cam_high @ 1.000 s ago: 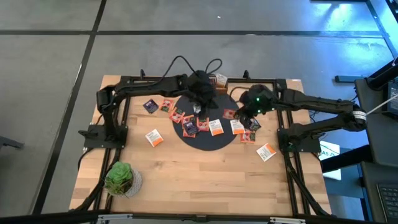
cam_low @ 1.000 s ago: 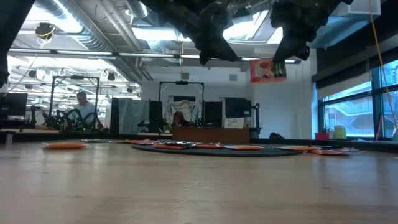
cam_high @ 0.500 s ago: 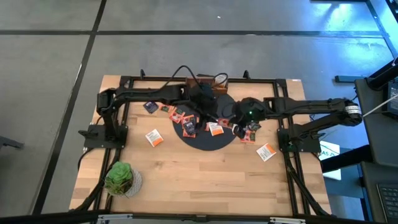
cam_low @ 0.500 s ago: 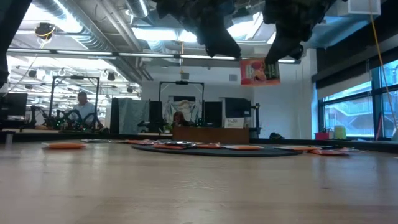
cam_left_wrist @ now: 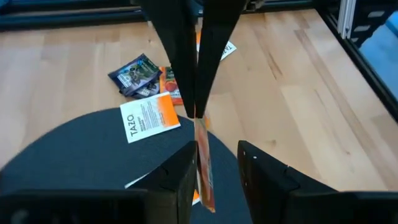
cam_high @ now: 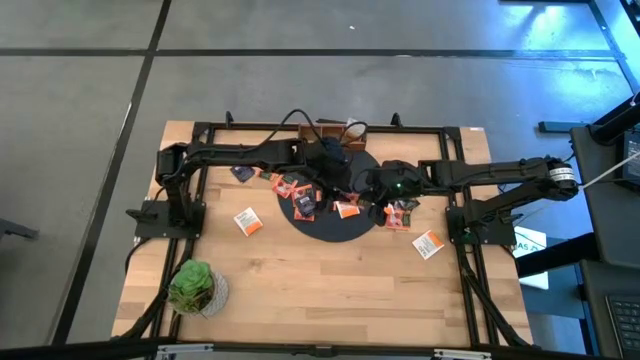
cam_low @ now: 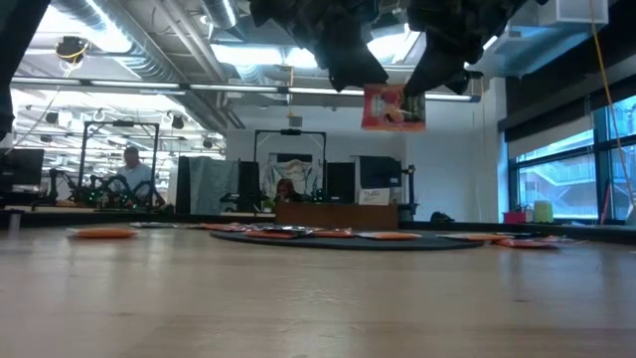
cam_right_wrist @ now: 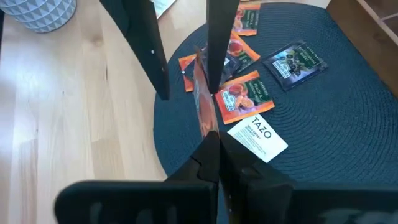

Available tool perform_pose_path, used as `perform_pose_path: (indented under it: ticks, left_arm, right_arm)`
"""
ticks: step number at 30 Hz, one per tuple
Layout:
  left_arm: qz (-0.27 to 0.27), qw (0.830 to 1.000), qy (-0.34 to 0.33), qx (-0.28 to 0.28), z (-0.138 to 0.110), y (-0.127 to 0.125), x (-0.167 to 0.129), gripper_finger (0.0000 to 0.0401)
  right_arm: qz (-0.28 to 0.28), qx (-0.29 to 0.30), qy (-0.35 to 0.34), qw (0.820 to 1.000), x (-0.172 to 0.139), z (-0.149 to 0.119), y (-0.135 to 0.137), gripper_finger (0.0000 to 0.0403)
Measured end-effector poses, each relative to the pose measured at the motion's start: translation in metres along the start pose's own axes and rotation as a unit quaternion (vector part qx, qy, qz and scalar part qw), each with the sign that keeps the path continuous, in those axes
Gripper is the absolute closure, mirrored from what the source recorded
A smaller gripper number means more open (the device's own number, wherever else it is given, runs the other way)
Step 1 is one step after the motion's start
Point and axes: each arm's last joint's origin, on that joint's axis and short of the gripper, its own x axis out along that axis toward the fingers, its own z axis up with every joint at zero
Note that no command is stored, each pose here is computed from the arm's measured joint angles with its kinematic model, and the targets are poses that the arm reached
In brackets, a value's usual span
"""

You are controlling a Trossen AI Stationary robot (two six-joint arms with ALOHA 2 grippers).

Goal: Pick & Place Tea
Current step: Put the orange tea bag into the middle section of the wooden organizer

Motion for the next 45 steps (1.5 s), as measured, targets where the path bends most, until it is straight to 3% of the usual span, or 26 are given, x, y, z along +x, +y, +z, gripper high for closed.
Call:
perform_pose_path:
  ticks: [9,20,24,33,39,45]
  left_arm:
    - [0.000,0.999,0.000,-0.034,0.000,0.000,0.000,0.0309]
    - [0.019,0.999,0.003,-0.035,0.000,0.001,0.000,0.0395]
    - [0.062,0.997,0.016,-0.039,-0.001,0.004,-0.001,0.0397]
    - [0.042,0.998,0.015,-0.045,-0.003,0.008,-0.003,0.0399]
    - [0.035,0.997,0.026,-0.061,-0.007,0.012,-0.004,0.0399]
    - [0.035,0.995,0.028,-0.084,-0.008,0.017,-0.012,0.0399]
  right_arm:
    - [-0.003,0.011,-0.001,1.000,0.000,0.000,0.000,0.0396]
    - [-0.002,0.013,-0.003,1.000,0.000,0.001,0.000,0.0396]
    - [0.001,0.014,-0.013,1.000,0.000,0.002,0.000,0.0396]
    - [0.015,0.011,-0.010,1.000,0.000,0.002,0.001,0.0394]
    - [0.042,0.012,0.002,0.999,-0.001,0.001,0.003,0.0346]
    - [0.031,0.035,-0.005,0.999,-0.015,0.015,-0.003,0.0289]
